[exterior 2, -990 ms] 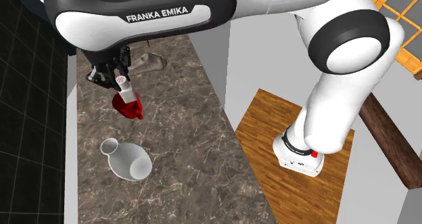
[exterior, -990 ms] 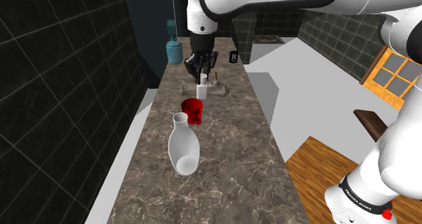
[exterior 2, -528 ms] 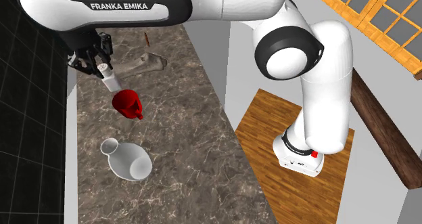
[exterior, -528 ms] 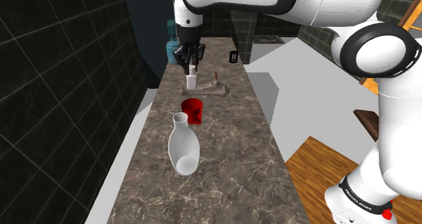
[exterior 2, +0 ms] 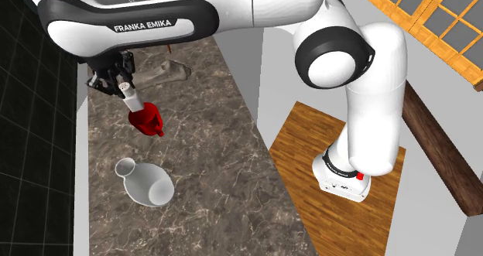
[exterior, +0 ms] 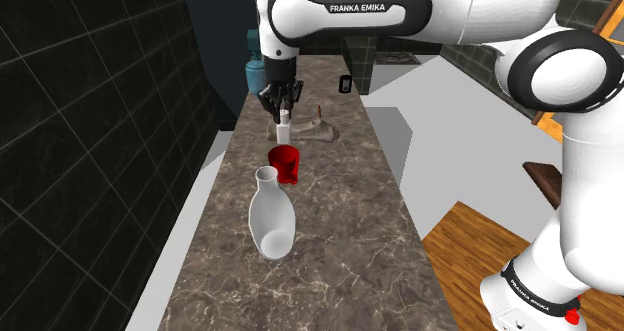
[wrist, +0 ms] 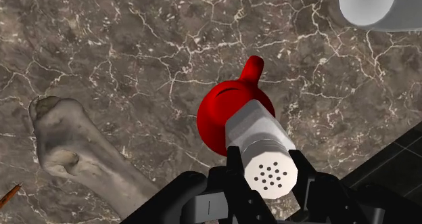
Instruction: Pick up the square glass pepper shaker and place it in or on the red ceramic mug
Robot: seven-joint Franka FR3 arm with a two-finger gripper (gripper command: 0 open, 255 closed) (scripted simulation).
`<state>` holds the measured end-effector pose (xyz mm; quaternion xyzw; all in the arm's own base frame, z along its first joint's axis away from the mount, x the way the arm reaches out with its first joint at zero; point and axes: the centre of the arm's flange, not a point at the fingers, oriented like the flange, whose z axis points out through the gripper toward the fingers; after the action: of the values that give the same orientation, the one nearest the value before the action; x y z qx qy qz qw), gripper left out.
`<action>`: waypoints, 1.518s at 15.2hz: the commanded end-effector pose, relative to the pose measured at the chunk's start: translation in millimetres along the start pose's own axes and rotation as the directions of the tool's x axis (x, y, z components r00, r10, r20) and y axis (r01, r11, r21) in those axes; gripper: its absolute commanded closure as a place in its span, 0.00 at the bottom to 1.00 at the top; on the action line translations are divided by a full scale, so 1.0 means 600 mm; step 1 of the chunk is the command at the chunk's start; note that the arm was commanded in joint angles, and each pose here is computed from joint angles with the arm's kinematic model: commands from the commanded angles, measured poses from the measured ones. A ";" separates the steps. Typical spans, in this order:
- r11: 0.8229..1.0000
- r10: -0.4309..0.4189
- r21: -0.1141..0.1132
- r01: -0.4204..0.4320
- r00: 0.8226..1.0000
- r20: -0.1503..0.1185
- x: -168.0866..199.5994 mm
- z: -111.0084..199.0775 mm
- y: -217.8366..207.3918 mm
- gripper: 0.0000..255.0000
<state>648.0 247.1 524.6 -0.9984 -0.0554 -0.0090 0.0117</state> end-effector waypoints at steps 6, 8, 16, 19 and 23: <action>1.000 0.000 0.000 0.000 1.000 -0.001 -0.001 0.061 0.002 1.00; 1.000 0.000 0.000 0.000 1.000 -0.001 -0.002 0.079 0.002 1.00; 1.000 0.000 0.000 0.000 1.000 -0.001 -0.002 0.100 0.003 1.00; 1.000 0.000 0.000 0.000 1.000 -0.001 -0.002 0.100 0.003 0.00; 1.000 0.000 0.000 0.000 1.000 -0.001 -0.002 0.100 0.003 0.00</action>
<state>647.9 246.9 464.4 -0.9984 -0.0554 -0.0093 0.0118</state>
